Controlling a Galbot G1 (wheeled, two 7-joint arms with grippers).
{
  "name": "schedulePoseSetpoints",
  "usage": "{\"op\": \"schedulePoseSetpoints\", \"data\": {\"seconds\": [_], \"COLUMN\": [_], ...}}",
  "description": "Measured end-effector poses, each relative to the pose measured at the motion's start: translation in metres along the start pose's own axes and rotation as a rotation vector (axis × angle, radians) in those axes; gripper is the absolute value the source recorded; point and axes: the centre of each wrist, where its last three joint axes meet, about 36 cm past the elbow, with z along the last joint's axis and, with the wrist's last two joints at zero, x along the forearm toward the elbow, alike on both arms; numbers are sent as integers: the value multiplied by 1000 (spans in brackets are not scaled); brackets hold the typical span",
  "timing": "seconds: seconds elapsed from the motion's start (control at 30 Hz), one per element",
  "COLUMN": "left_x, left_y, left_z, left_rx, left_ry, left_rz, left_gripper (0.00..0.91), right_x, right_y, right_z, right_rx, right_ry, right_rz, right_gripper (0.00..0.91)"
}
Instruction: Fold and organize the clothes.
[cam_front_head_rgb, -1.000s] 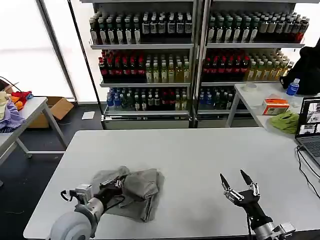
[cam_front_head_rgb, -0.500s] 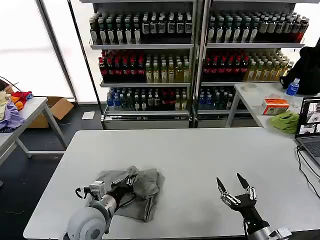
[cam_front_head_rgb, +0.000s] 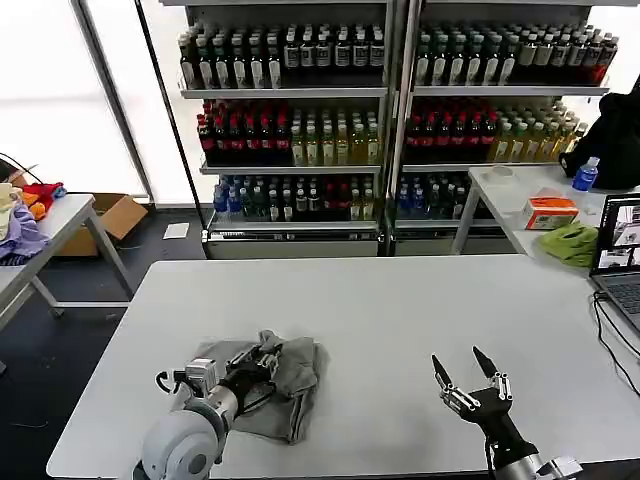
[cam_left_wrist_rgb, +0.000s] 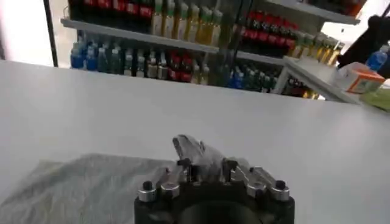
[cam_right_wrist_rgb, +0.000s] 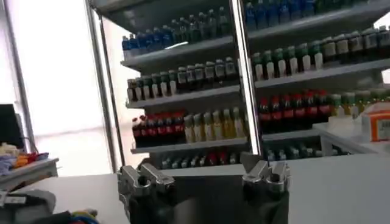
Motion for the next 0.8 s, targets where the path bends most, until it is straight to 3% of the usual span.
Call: {"op": "schedulePoseSetpoints", "data": {"seconds": [0.27,0.47,0.8], "left_x": [27,45,48], "left_y": [-2,20,73], "left_z": [-14,-22,10], "left_rx": [4,-4,-18], "left_ry": [-51,-89,-36], "left_rz": [10,-58,-174], "left_gripper": [907,907,907], "right_x": [-2,-3,-4], "right_y": [-2,-6,-3], "right_z": [1,2,0], "right_rx": [4,11,15], "right_ry": [0,6,4], "right_rz": [4,5,-6], "right_gripper": [907,907,907]}}
